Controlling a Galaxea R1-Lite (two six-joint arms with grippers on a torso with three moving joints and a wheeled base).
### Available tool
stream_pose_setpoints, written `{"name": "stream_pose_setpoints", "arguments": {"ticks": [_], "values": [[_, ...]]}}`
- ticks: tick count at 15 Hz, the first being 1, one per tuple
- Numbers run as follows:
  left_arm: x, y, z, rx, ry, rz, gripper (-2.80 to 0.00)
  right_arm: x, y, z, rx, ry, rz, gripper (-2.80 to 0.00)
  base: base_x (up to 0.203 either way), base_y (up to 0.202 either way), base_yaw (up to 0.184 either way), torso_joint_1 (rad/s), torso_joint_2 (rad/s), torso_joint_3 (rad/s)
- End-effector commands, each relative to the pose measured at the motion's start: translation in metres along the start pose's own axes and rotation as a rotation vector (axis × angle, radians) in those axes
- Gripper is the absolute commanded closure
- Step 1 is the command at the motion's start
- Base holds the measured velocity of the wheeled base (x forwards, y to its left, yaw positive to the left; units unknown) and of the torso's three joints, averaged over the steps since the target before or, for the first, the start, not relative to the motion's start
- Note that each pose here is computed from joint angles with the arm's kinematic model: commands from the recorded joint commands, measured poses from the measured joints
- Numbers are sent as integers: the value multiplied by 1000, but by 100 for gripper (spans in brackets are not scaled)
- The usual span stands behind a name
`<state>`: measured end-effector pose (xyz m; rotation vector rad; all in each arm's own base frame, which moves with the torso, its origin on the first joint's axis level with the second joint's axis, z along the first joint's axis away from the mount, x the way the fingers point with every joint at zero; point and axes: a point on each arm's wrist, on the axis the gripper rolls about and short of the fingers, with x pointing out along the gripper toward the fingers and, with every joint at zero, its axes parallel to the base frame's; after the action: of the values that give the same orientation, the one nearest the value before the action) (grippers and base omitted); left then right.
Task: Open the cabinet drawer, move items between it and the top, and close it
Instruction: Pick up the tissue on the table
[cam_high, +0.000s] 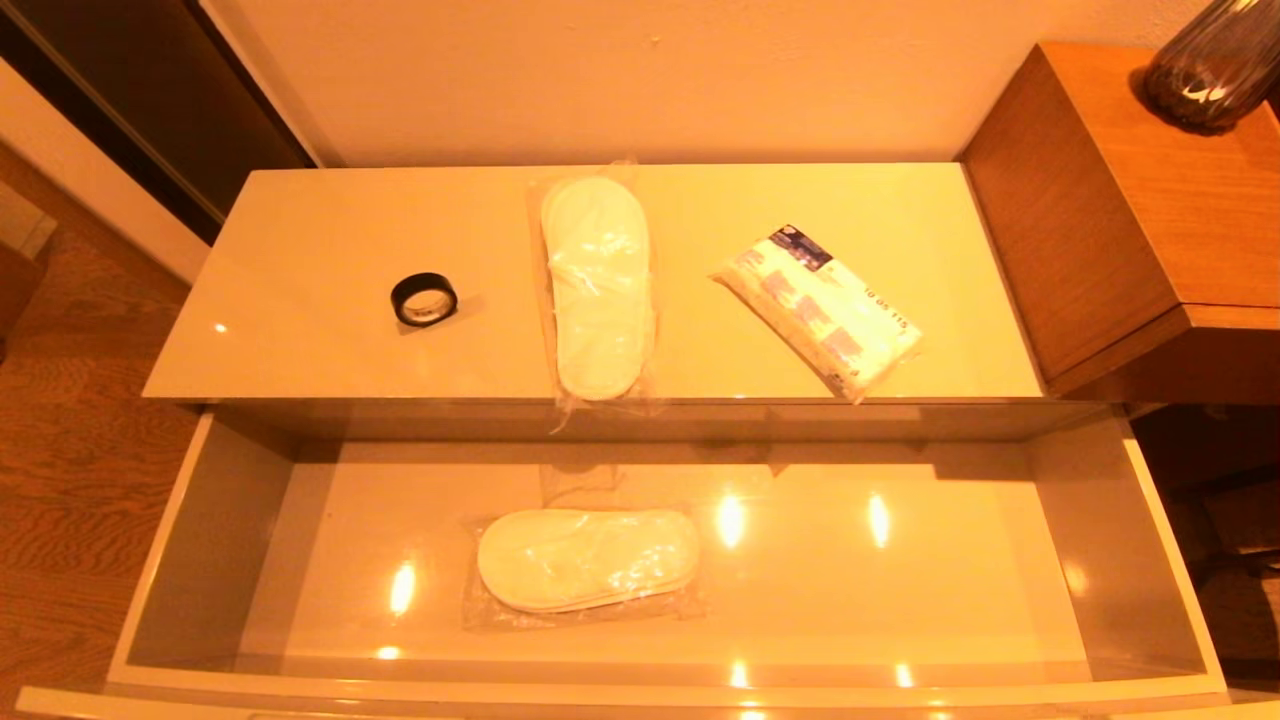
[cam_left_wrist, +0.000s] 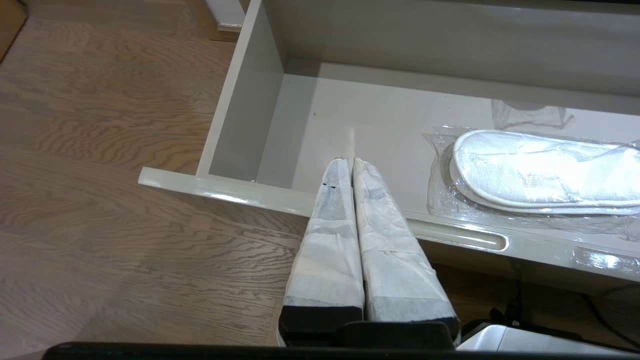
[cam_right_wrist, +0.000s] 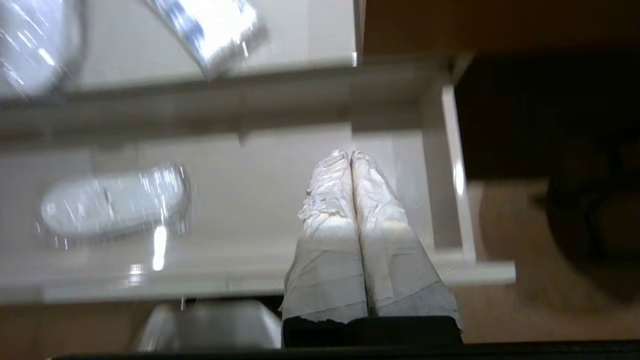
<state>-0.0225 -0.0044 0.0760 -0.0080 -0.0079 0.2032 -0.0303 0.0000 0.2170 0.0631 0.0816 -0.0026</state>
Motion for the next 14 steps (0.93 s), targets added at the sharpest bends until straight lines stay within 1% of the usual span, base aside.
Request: {"name": "stream_pose_setpoints", "arguments": {"ticks": [1, 3, 4, 5, 6, 8, 9, 11, 12, 14], "values": [[-3, 0, -1, -1, -38, 2, 0, 41, 1, 13, 1, 202, -10, 0, 0, 0, 0, 0, 0, 0], [-3, 0, -1, -1, -38, 0, 0, 78, 2, 21, -16, 347, -11, 0, 0, 0, 0, 0, 0, 0], [-3, 0, -1, -1, -39, 0, 0, 96, 3, 27, -22, 397, -6, 0, 0, 0, 0, 0, 0, 0], [-3, 0, -1, -1, -39, 0, 0, 113, 5, 36, -25, 426, 12, 0, 0, 0, 0, 0, 0, 0], [-3, 0, -1, -1, -39, 0, 0, 130, 11, 47, -21, 435, 50, 0, 0, 0, 0, 0, 0, 0], [-3, 0, -1, -1, -38, 0, 0, 153, 33, 65, 8, 429, 157, 0, 0, 0, 0, 0, 0, 0], [-3, 0, -1, -1, -38, 0, 0, 165, 46, 70, 1, 433, 170, 0, 0, 0, 0, 0, 0, 0], [-3, 0, -1, -1, -38, 0, 0, 183, 71, 77, -39, 408, 121, 0, 0, 0, 0, 0, 0, 0], [-3, 0, -1, -1, -39, 0, 0, 189, 84, 80, -43, 382, 120, 0, 0, 0, 0, 0, 0, 0], [-3, 0, -1, -2, -38, 0, 0, 206, 98, 81, -35, 358, 111, 0, 0, 0, 0, 0, 0, 0]]}}
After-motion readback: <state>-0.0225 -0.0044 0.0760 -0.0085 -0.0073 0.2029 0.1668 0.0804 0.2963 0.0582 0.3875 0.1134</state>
